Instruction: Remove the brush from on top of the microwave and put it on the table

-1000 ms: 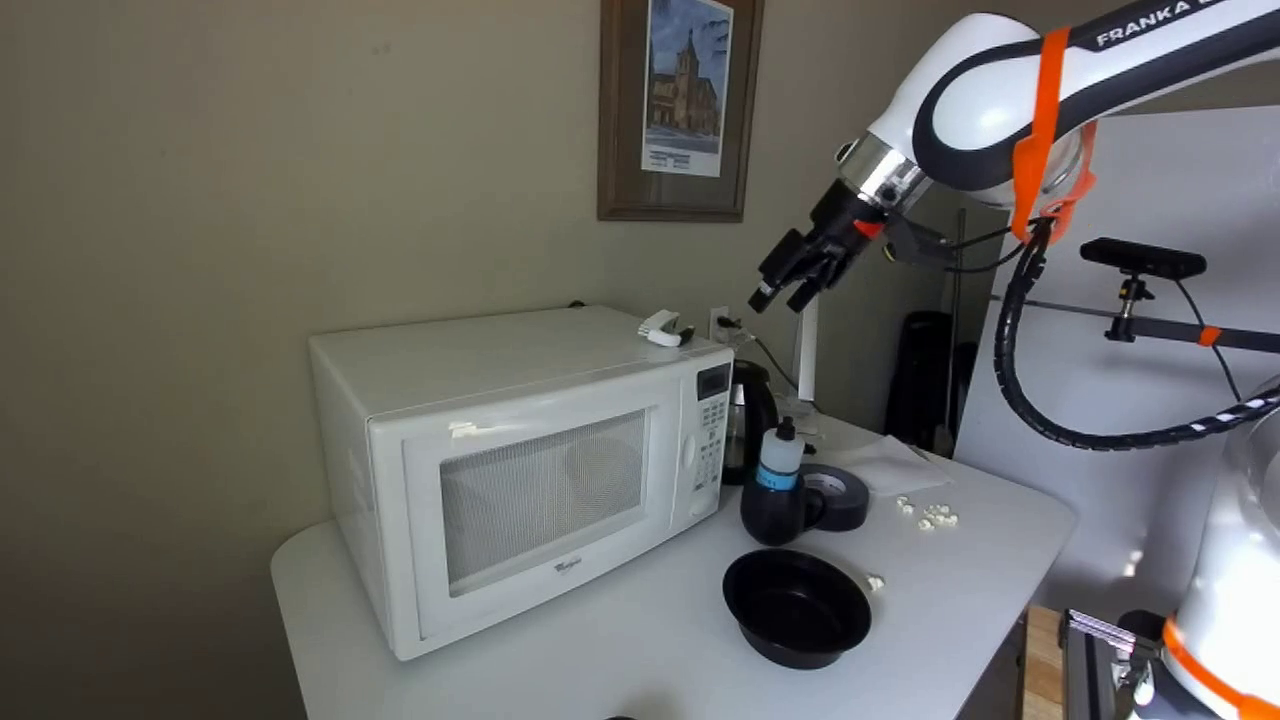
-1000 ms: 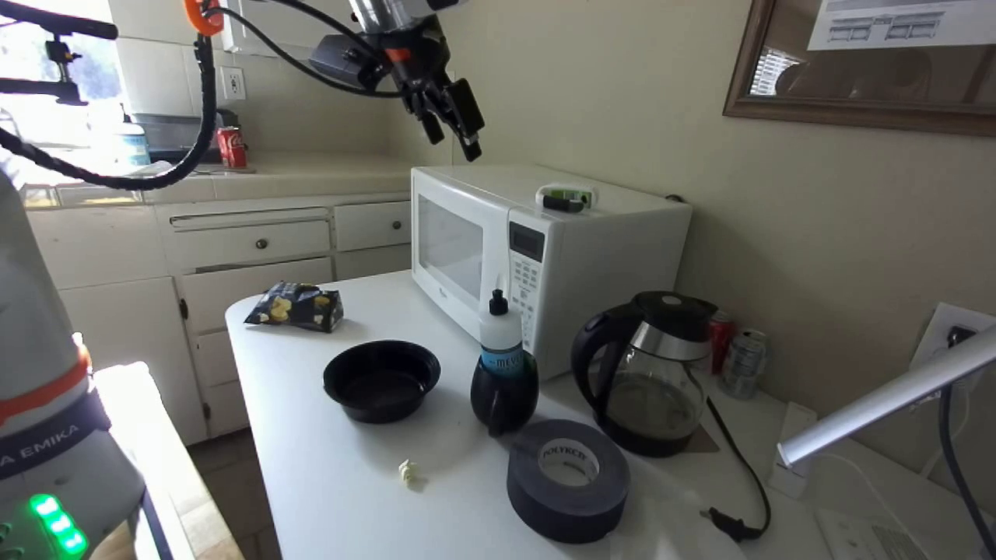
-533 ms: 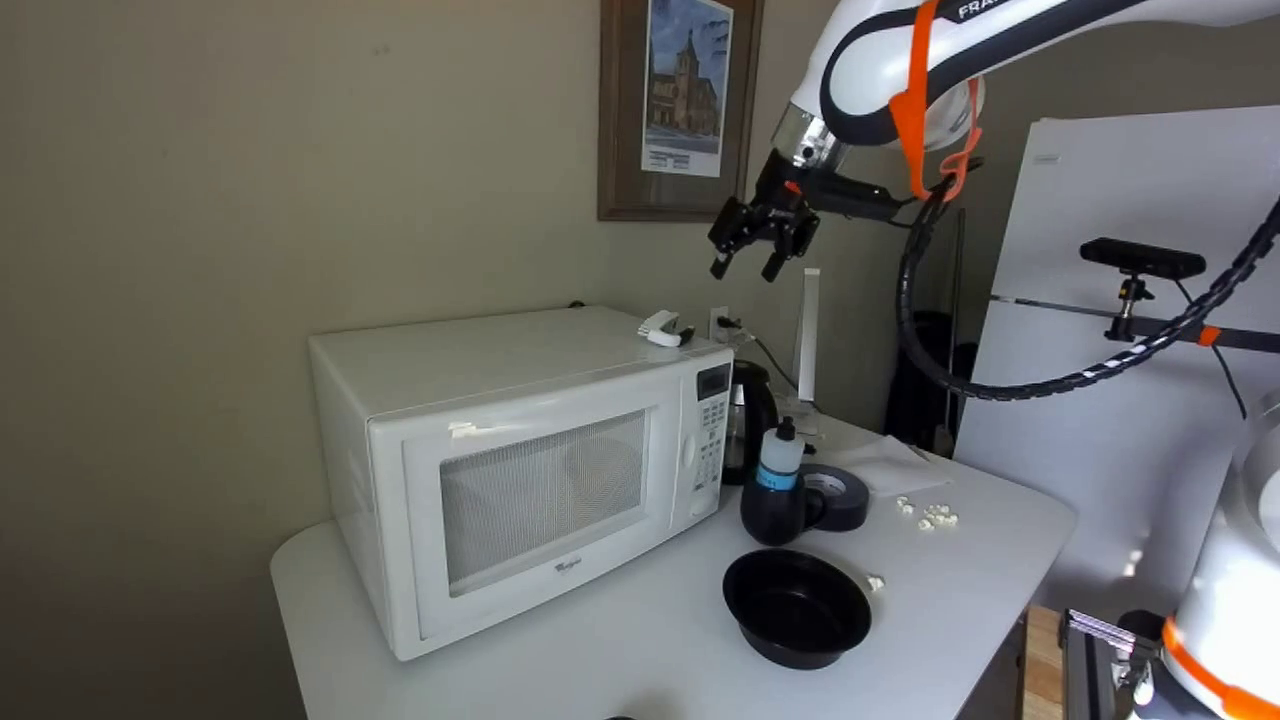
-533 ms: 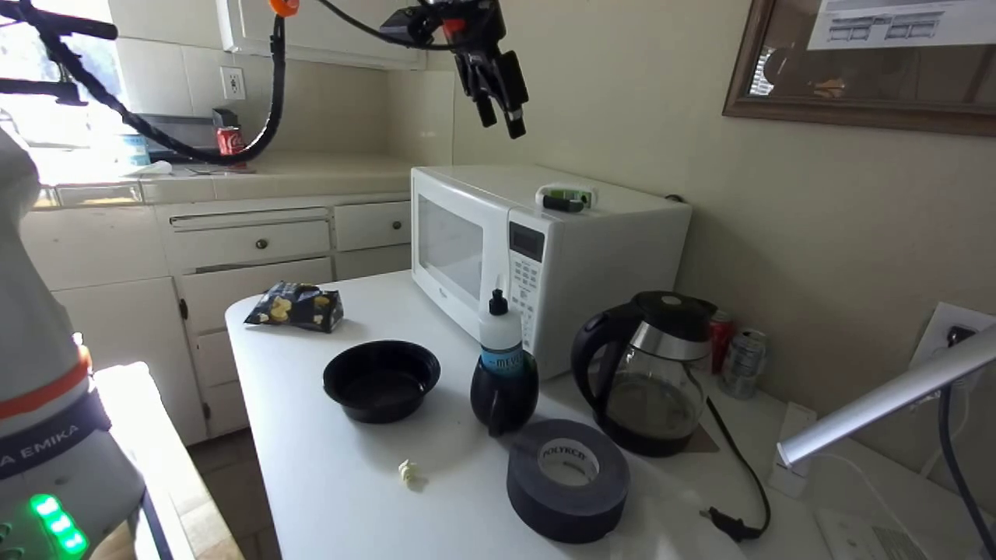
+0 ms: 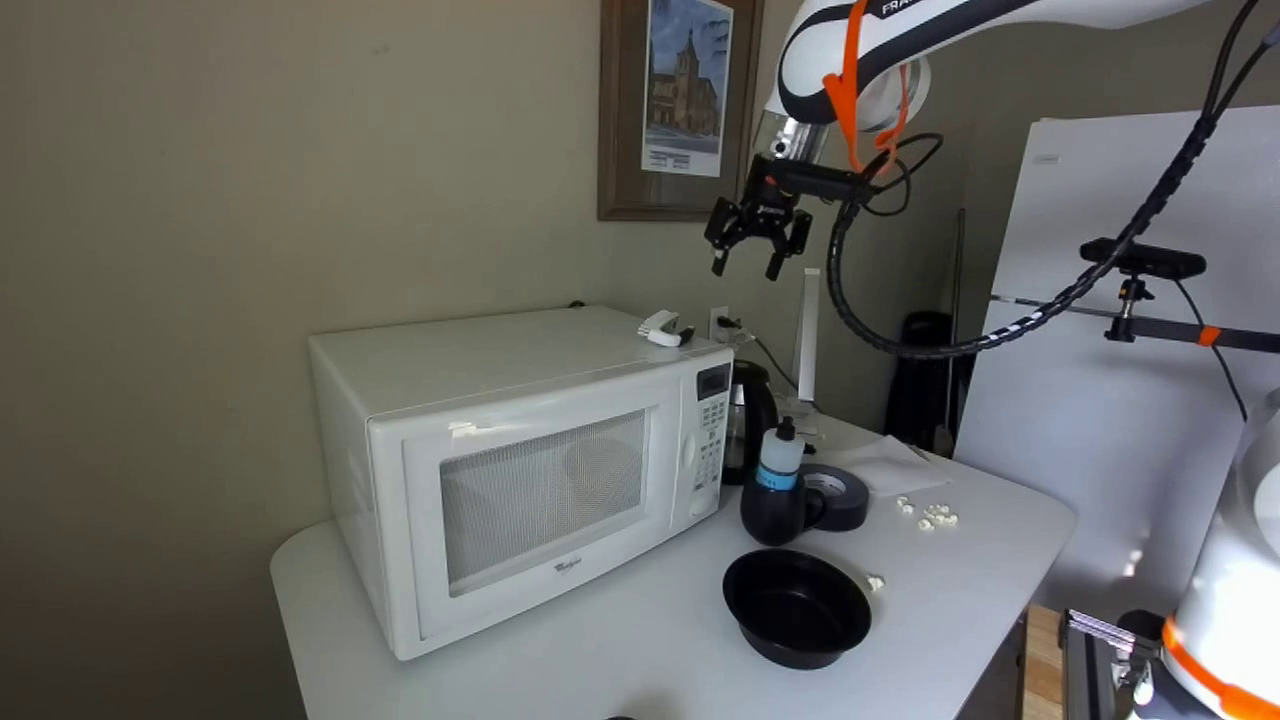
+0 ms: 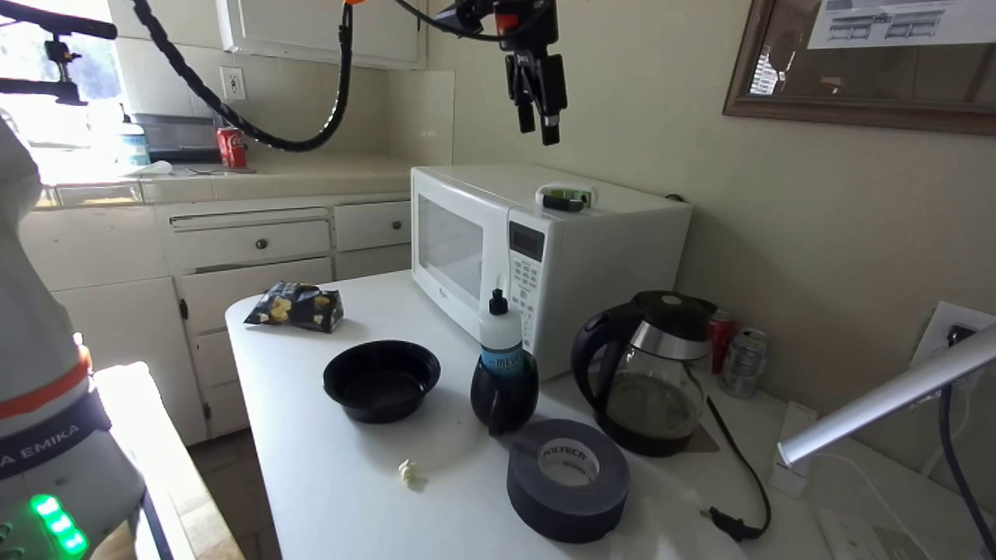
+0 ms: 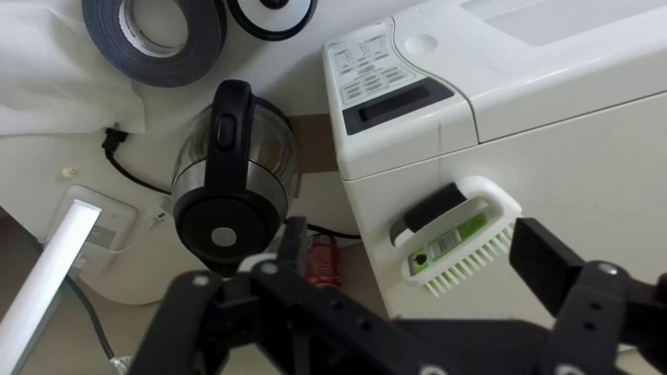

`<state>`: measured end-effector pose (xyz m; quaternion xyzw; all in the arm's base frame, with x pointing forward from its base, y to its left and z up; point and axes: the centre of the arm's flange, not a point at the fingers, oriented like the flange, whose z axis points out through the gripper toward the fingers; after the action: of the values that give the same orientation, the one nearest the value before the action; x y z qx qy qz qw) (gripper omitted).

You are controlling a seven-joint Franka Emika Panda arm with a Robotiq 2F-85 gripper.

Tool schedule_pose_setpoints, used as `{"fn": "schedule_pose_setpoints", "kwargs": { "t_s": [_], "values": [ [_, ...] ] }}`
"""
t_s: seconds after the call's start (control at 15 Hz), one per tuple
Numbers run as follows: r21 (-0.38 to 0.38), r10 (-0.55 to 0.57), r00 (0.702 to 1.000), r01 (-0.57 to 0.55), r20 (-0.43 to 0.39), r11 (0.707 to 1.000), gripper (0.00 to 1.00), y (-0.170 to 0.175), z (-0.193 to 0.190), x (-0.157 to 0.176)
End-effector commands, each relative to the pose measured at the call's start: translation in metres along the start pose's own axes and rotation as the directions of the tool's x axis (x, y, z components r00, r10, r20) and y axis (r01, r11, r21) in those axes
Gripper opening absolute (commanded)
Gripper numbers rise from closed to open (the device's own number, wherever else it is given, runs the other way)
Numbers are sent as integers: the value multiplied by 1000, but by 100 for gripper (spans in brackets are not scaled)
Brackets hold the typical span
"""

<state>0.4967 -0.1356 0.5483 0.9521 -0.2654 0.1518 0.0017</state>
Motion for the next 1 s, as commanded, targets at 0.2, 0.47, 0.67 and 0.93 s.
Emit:
{"fn": "schedule_pose_setpoints", "kwargs": {
  "t_s": [0.2,0.47,0.67,0.93],
  "values": [
    [14,160,986,-160,39,987,100,16,22,17],
    [16,154,987,-154,36,988,100,13,20,17],
    [-19,366,929,-366,46,930,100,1,35,18],
    [-23,539,838,-539,79,842,100,-12,62,27]
  ]
}}
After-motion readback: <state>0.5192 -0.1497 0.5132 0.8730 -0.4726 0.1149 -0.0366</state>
